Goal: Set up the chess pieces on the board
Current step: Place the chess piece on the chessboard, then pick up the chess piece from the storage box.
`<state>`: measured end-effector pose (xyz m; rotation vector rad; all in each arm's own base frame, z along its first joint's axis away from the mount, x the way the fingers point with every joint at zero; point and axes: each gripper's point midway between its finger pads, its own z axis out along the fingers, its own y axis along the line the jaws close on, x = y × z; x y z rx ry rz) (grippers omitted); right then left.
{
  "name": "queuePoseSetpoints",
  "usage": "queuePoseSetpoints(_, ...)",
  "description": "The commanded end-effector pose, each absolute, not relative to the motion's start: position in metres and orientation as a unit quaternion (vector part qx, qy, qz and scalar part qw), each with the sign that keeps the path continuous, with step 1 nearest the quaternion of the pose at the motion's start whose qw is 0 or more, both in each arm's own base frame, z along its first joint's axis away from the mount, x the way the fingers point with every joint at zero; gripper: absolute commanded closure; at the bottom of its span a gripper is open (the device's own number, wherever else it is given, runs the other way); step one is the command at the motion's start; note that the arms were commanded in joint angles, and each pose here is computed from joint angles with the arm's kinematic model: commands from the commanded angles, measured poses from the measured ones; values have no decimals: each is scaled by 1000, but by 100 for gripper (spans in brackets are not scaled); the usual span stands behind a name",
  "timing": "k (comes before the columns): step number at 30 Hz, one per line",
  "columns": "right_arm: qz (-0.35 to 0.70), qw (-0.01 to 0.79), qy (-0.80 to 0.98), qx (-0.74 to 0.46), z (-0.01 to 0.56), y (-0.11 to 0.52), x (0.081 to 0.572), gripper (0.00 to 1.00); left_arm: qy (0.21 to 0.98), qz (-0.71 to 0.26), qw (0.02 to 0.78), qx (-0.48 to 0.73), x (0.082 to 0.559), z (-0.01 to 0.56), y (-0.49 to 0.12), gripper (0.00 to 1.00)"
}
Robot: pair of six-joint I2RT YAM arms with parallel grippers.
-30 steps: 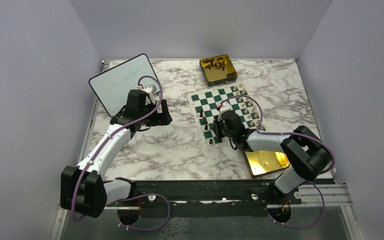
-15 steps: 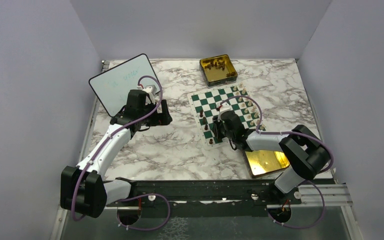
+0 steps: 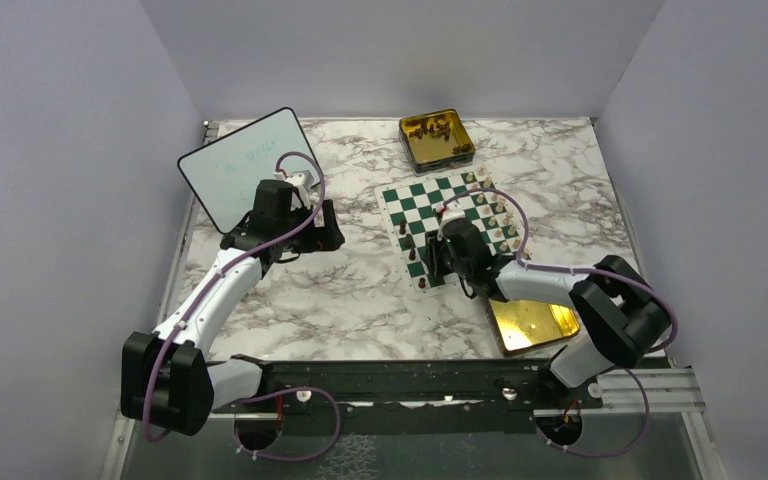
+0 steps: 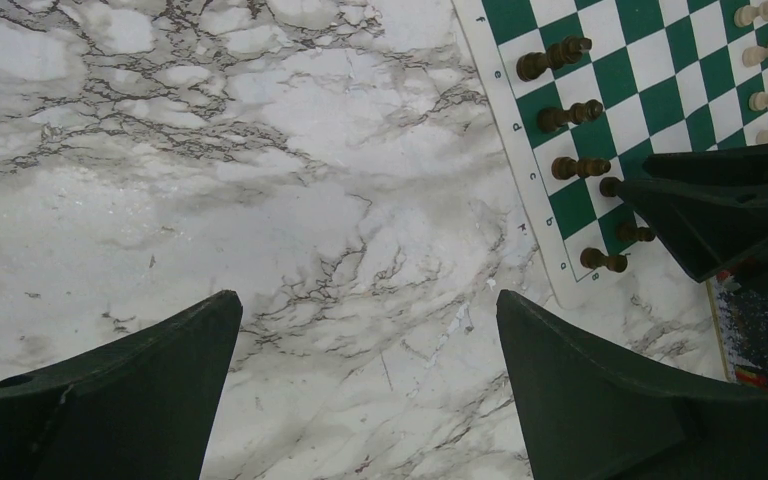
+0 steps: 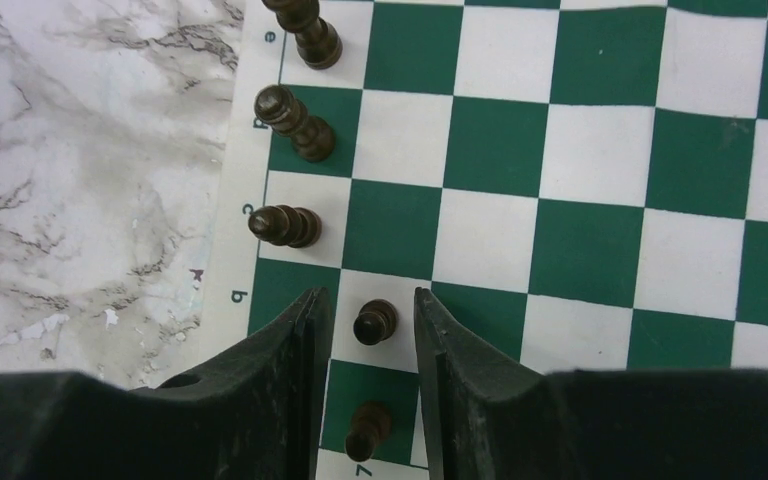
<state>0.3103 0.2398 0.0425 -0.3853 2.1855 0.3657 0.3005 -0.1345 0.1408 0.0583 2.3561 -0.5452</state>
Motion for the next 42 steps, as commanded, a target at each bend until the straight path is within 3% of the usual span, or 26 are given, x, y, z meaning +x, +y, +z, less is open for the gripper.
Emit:
queuePoseSetpoints(1,158,461,863,-133,78,247,320,57,907,-230,353,28,299,142,-141,1)
queuePoseSetpoints(10,171,510,836,-108,143,254,339,42,905,-232,355,32,297,144,-141,1)
queuePoseSetpoints(18,123,544,823,-110,185,250,398,42,906,-215,363,27,297,147,-134,1)
queuePoseSetpoints(32,36,531,839,-115,168,239,555,53,899,-223,376,30,295,154,-136,1)
queuePoseSetpoints(42,6,520,845,-126,125,211,642,54,899,-221,376,30,294,154,-136,1)
